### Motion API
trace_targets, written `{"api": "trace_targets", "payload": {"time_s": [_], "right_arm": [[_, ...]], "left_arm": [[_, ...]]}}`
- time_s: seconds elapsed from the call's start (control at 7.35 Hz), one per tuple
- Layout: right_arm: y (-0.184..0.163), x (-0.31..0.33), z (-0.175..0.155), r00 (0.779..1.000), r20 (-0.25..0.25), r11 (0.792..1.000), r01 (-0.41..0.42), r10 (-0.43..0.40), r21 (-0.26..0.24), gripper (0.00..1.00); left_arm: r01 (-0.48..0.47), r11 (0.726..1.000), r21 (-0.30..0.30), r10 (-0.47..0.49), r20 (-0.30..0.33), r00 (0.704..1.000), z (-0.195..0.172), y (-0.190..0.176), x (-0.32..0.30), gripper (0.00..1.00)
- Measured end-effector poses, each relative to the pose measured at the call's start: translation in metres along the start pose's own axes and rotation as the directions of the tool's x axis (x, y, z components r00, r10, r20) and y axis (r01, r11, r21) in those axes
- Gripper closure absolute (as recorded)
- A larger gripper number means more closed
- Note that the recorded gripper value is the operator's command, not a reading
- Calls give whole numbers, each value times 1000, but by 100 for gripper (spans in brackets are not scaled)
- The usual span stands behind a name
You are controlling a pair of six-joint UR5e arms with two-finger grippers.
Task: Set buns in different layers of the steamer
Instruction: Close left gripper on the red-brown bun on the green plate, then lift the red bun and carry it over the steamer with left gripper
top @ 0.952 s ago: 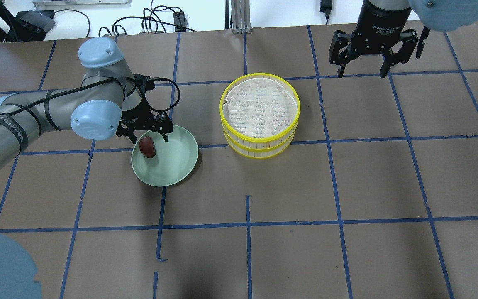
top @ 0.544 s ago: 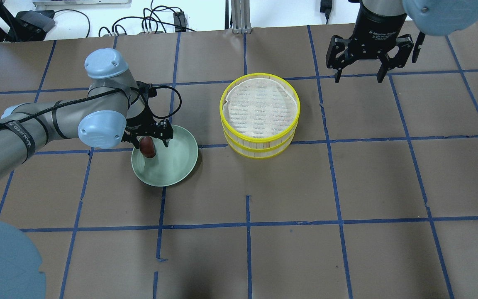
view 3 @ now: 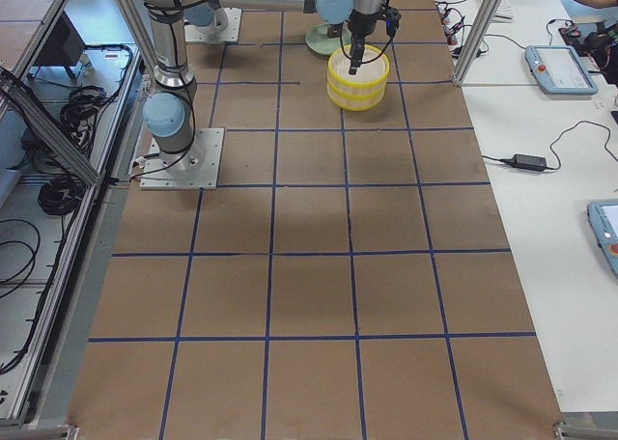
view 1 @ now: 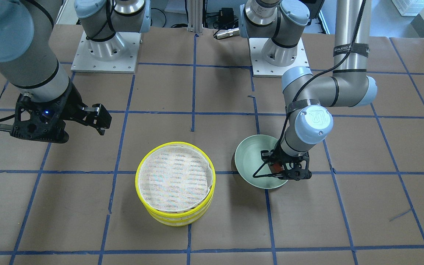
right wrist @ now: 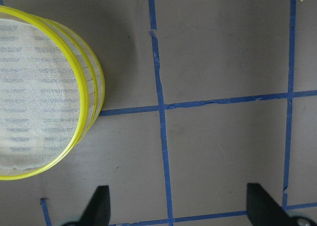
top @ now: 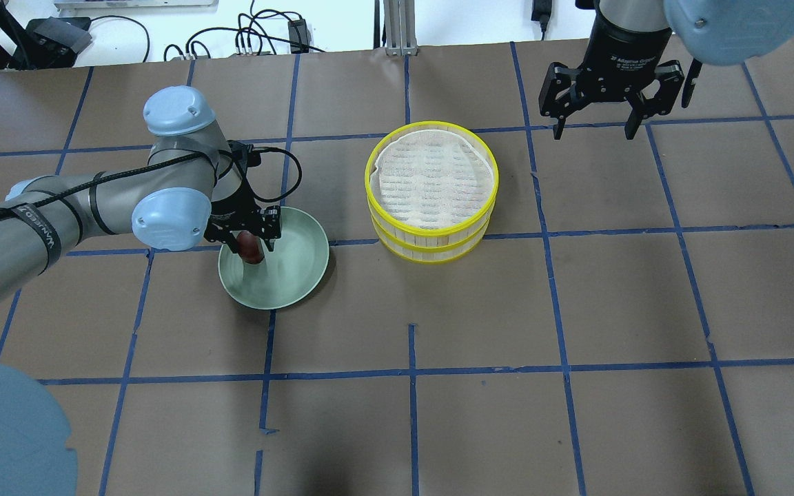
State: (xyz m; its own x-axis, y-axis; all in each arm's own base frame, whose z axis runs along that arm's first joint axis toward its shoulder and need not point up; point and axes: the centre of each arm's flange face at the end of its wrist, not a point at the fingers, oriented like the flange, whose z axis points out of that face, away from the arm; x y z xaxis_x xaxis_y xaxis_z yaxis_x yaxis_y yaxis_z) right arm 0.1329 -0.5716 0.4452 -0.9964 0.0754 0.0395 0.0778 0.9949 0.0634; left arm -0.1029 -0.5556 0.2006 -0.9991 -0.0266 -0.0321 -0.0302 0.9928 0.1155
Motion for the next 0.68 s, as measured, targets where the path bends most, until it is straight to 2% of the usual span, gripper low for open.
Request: {"api": "trace_targets", "payload": {"time_s": [0.27, 0.41, 0.54, 0.68], "right_arm": [[-1, 0, 0, 1000, 1, 1000, 1, -1, 6, 3], [-1, 0, 0, 1000, 0, 1000, 1, -1, 6, 2], [-1, 0, 0, 1000, 1, 1000, 1, -1, 6, 2], [0, 0, 1, 1000, 1, 1000, 1, -1, 4, 1]], "left_arm": [[9, 998, 55, -12, 52, 999, -33, -9, -6, 83], [29, 996, 79, -33, 57, 998, -62, -10, -5, 83], [61, 993, 99, -65, 39, 997, -95, -8, 6, 83], [83, 988, 129, -82, -6, 997, -129, -5, 28, 83]]}}
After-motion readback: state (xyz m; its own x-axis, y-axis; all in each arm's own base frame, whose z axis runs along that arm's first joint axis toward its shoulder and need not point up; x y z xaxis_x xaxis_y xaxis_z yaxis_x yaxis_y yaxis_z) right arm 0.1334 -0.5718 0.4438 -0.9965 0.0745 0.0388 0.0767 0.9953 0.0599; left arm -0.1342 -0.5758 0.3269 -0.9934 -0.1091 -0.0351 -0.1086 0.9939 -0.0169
